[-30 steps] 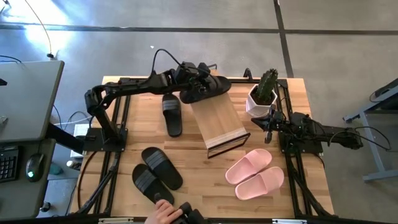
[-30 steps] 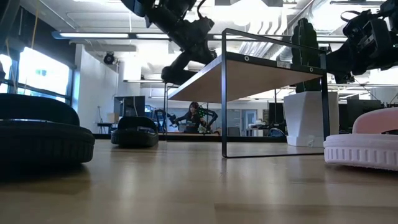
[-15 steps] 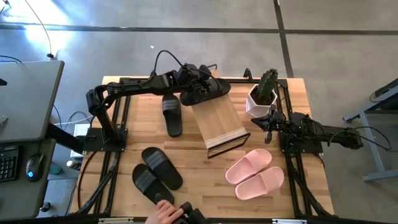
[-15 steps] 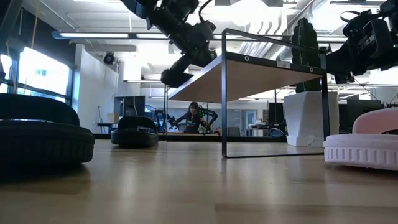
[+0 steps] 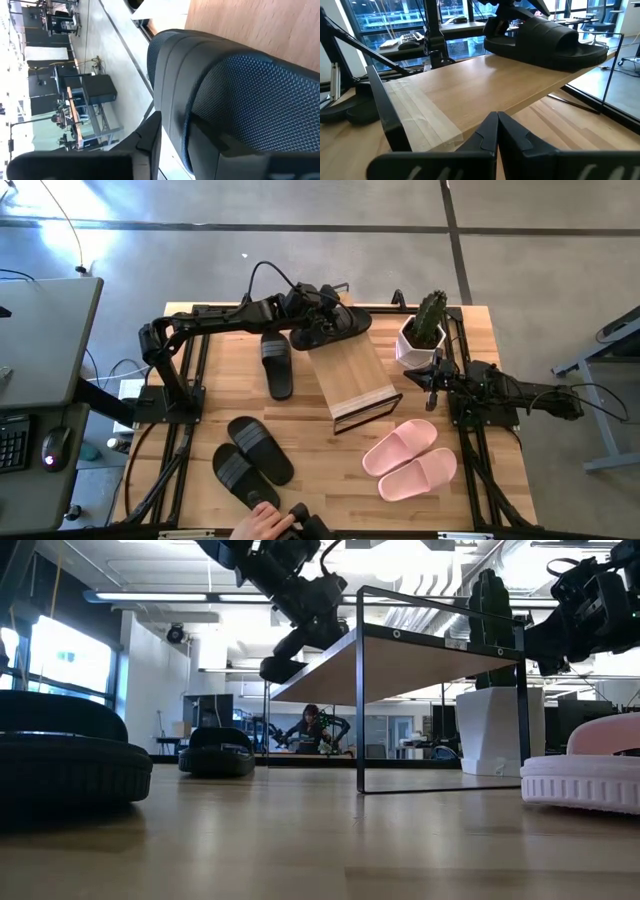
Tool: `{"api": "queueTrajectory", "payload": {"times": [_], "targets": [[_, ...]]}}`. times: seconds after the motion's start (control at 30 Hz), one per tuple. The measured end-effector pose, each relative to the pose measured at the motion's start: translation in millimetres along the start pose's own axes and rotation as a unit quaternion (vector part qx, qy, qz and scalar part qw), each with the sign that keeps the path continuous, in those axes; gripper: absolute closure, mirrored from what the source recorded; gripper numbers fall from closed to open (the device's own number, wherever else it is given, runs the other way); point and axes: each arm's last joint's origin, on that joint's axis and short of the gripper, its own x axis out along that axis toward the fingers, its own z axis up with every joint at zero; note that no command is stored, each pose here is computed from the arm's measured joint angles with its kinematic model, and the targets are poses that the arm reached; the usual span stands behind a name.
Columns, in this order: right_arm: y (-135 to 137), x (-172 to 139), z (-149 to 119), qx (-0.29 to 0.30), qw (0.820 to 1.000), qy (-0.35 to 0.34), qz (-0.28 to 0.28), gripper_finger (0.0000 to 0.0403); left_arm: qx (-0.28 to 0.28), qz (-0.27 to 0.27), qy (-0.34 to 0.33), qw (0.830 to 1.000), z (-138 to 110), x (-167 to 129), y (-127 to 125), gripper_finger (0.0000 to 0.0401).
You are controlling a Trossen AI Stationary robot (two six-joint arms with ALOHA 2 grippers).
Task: Pick and place slides into the shelf
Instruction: Put the black slide on the shelf
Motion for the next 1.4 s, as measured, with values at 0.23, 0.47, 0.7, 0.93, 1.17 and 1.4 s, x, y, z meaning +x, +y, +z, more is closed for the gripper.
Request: {"api": "queueTrajectory", "payload": {"times": [0.23,0.47,0.7,0.93,1.17,1.4], "targets": [[-0.1,0.0,-0.5,0.000,1.000,0.003,-0.001,0.0402,0.004,-0.024,0.017,1.000,-1.5,-0.4,-4.9,0.0302],[-0.2,0.0,-0.5,0.000,1.000,0.002,-0.002,0.0402,-0.004,-0.025,0.030,0.999,-2.1,-0.7,-5.2,0.0276],[-0.1,0.0,-0.7,-0.001,1.000,0.004,-0.002,0.0402,-0.006,-0.016,0.062,0.998,-3.8,-0.8,-4.3,0.0262],[-0.2,0.0,-0.9,-0.001,1.000,0.005,-0.002,0.0402,-0.010,-0.015,0.095,0.995,8.5,-3.4,-7.7,0.0261],[-0.1,0.0,-1.0,-0.001,1.000,0.005,0.000,0.0402,-0.021,-0.033,0.172,0.984,25.3,-19.8,-16.4,0.0261],[-0.1,0.0,-1.0,-0.001,1.000,0.005,0.000,0.0402,-0.089,-0.022,0.170,0.981,31.6,-63.5,-8.7,0.0261]]}}
